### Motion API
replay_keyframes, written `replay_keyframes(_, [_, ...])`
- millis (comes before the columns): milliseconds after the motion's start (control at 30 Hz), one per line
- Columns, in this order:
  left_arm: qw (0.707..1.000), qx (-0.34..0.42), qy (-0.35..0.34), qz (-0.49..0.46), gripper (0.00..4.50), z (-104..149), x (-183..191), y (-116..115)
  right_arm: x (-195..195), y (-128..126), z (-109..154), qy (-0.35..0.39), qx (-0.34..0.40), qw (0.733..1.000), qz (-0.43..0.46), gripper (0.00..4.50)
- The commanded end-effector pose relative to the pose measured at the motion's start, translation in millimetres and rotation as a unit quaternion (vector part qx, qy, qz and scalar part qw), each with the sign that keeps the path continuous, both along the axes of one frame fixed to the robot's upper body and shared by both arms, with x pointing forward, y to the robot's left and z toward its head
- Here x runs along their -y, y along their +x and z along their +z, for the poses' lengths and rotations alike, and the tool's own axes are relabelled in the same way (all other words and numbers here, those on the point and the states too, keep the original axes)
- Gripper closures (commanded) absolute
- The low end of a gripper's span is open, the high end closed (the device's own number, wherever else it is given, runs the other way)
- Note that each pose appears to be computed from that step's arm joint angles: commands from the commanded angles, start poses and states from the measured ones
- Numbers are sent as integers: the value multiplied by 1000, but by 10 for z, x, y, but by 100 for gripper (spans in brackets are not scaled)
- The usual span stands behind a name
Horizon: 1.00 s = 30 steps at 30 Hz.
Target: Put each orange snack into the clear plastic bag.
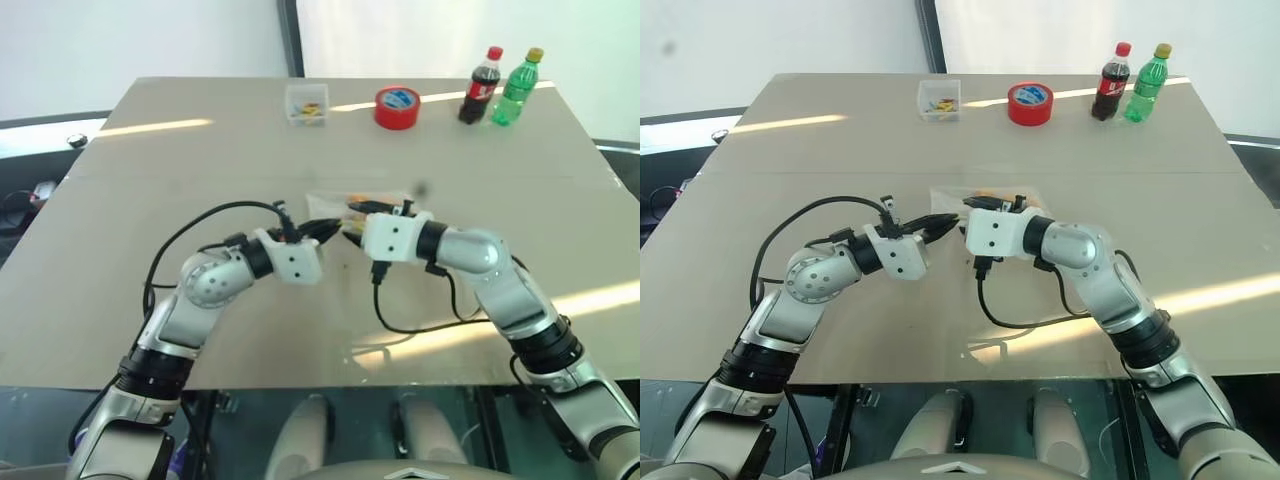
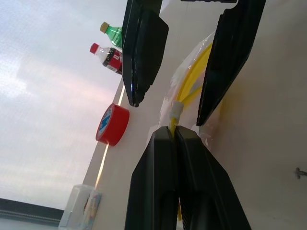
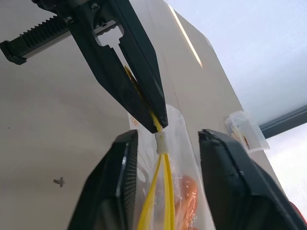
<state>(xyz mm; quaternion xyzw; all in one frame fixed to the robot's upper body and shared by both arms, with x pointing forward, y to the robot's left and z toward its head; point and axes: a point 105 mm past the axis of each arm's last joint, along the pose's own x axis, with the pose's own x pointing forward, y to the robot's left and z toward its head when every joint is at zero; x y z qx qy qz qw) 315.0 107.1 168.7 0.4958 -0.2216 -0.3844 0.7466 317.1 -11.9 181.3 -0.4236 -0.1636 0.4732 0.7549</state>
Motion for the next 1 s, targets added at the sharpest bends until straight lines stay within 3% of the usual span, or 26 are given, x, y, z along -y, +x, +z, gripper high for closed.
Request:
replay_keyframes(33, [1000,27,-8,-6,450,123,32,-43,-61,-37,140,7,31,999,14,312])
replay_keyframes(1000, [999,20,-26,-2,450,144,33,-51,-35,-12,29,-19,20,1000,13,312])
